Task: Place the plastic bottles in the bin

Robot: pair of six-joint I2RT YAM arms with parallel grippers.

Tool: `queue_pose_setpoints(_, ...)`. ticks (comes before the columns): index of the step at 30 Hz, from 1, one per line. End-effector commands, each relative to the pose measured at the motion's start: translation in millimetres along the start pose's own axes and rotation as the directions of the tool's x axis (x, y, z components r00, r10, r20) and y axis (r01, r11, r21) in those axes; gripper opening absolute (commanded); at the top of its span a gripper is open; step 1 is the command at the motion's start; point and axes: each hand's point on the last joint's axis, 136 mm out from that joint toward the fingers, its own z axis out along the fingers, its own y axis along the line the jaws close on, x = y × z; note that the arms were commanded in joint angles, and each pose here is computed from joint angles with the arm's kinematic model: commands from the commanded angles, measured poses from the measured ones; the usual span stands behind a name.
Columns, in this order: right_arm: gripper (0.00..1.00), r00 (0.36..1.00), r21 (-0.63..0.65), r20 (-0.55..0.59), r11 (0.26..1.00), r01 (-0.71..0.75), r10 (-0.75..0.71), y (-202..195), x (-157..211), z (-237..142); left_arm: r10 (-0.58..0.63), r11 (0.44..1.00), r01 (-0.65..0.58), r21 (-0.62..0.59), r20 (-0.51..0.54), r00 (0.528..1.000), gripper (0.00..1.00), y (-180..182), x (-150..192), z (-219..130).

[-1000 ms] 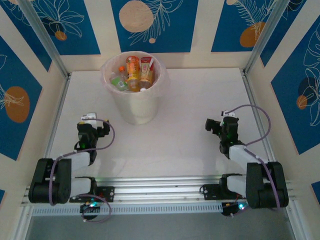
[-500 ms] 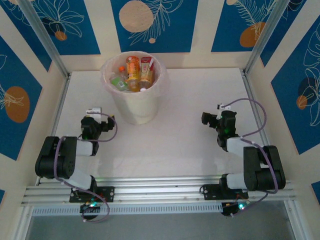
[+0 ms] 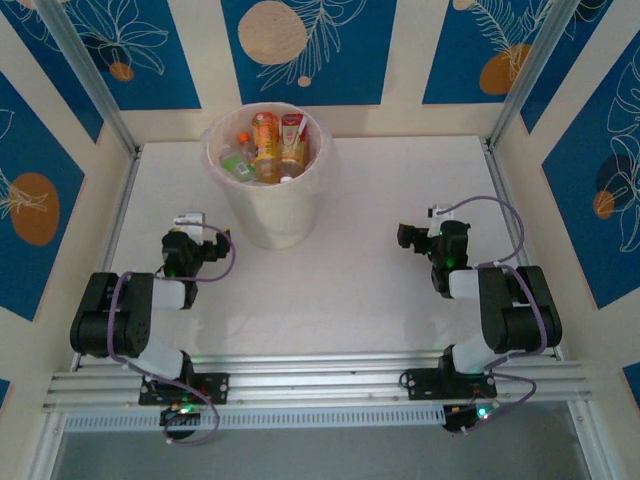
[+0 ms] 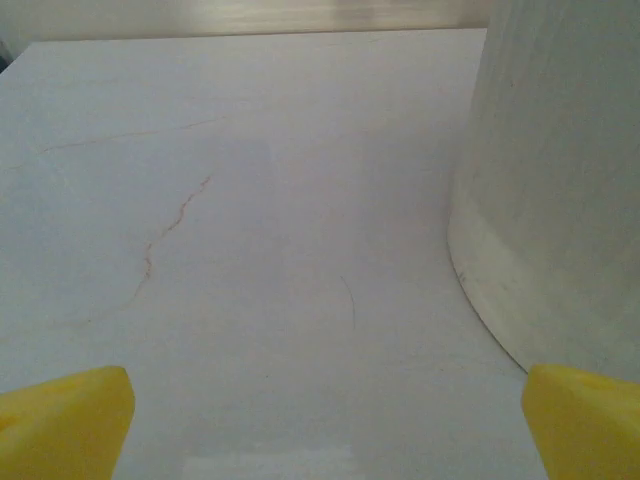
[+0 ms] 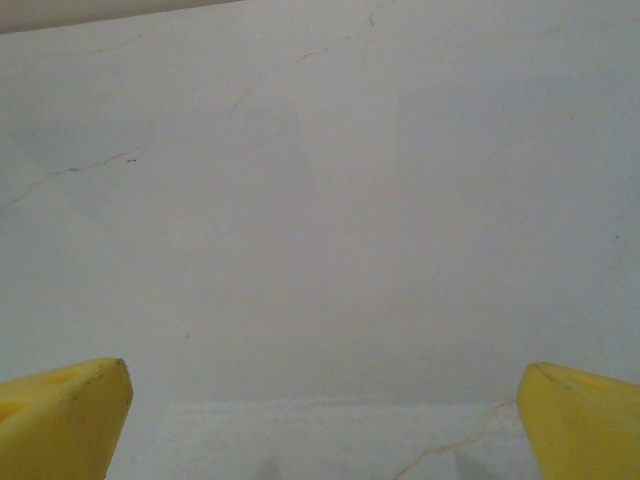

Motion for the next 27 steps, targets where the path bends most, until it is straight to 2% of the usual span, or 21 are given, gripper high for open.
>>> queue_pose_setpoints(1,0.99,0.997,-0.024,0.072,1.000,0.014,-0.013,2.8,-17.0,-0.7,0.023,1.000,-0.023,0.007,-0.001,1.000,1.00,-2.0,-3.5,3.2)
queue_pose_setpoints(2,0.99,0.997,-0.060,0.069,0.998,0.031,-0.027,9.0,-15.5,-0.8,0.026,1.000,-0.026,0.005,-0.002,1.000,1.00,-3.1,-3.7,3.5)
queue_pose_setpoints(6,0.99,0.991,-0.342,0.100,0.932,0.118,-0.089,47.5,-11.4,-15.9,0.041,0.999,-0.041,0.005,-0.006,0.999,1.00,-5.3,-4.1,4.5)
queue_pose_setpoints(8,0.99,0.993,-0.327,0.093,0.939,0.102,-0.075,44.0,-12.4,-14.3,0.052,0.999,-0.052,0.006,-0.011,0.999,0.99,-7.1,-4.1,5.1)
queue_pose_setpoints(9,0.99,0.994,-0.296,0.083,0.951,0.086,-0.064,38.4,-12.8,-11.9,0.052,0.999,-0.052,0.005,-0.011,0.999,1.00,-7.0,-4.1,5.3)
queue_pose_setpoints(11,0.99,0.998,-0.156,0.055,0.988,0.018,-0.010,15.2,-15.5,-2.3,0.058,0.998,-0.058,0.017,-0.016,0.998,0.99,-9.0,-3.4,5.9)
queue_pose_setpoints(14,0.99,0.998,-0.107,0.055,0.993,0.038,-0.032,14.4,-15.4,-0.1,0.076,0.996,-0.075,0.056,-0.024,0.997,1.00,-16.4,-3.6,7.2)
queue_pose_setpoints(27,0.99,0.998,-0.107,0.056,0.993,0.041,-0.036,15.2,-15.1,-0.1,0.077,0.996,-0.075,0.055,-0.027,0.997,0.99,-16.1,-3.2,7.5)
